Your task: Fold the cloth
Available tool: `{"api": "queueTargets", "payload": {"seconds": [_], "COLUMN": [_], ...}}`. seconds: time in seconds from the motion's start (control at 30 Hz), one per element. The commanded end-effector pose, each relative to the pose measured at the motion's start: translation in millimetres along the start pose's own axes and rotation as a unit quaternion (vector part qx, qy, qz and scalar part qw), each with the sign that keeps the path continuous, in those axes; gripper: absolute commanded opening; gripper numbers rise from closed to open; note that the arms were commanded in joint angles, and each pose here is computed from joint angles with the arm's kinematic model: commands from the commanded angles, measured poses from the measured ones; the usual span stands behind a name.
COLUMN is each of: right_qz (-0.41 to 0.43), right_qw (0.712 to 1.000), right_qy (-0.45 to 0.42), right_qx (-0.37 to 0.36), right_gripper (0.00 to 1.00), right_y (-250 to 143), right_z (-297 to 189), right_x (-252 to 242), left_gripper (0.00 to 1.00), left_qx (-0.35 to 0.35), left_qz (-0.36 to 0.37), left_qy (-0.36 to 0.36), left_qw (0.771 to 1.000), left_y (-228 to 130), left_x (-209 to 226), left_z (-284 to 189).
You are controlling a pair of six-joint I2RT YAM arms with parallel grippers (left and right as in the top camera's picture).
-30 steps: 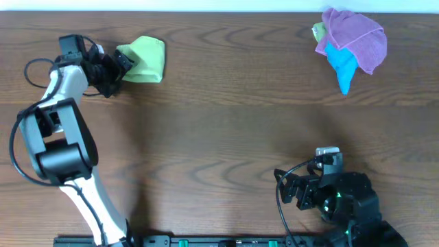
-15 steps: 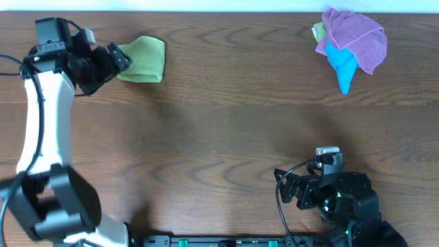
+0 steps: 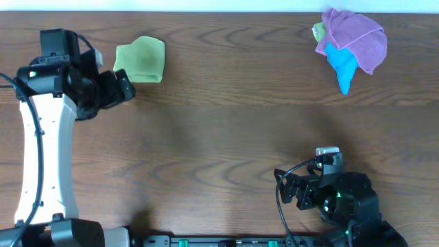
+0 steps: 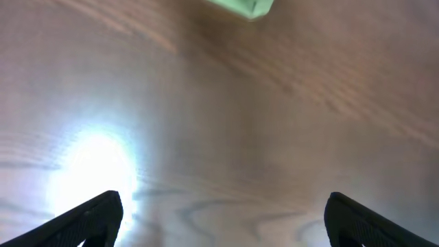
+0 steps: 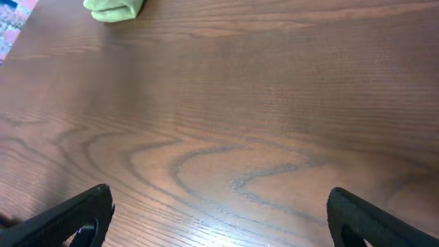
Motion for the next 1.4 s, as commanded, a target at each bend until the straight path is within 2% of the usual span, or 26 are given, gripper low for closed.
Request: {"api": "queueTargets", "payload": {"seconds": [0.0,0.3,0.43,0.67,0.93,1.13,1.37], "right_qz": [0.012,0.011,0.012,0.012,0.012,0.012,0.012], "right_qw": [1.0,1.0,1.0,1.0,1.0,1.0,1.0], "right_qy": [-0.003,-0.003,-0.003,-0.003,-0.003,-0.003,-0.003], "right_qx": [-0.004,-0.004,-0.004,-0.004,-0.004,-0.004,-0.004], "right_gripper": [0.99,0.99,0.99,0.99,0.99,0.99,0.99], "right_y": [1,1,1,1,1,1,1], "right_z": [0,0,0,0,0,0,0], "right_x": [-2,-2,-2,-2,-2,-2,-2], "left_gripper": [0.95,0.95,0.95,0.95,0.95,0.95,0.95], "left_qx": [0.01,0.043,0.025,-0.089,-0.239,-0.295,-0.346], "left_qz": [0.064,0.107,0.119,0.15,0.173,0.21,0.223], "left_qy": [-0.005,-0.008,-0.024,-0.076,-0.071,-0.071,-0.06], "left_qw": [0.998,0.993,0.992,0.982,0.953,0.93,0.909], "left_y": [-7,-29,-37,-54,-76,-113,-138], "left_x": [-5,-14,-13,-7,18,42,65], "left_z": [-3,24,43,46,27,32,47]}}
Point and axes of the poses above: each gripper's point midway between its finger pads, its own z axis out along the fingers, its own x axis along the line the jaws close on, y = z × x, the point moved 4 cm from there along -z, back along the fingers, and after that the axes turned 9 degrees about -z, right-handed, at the moved point
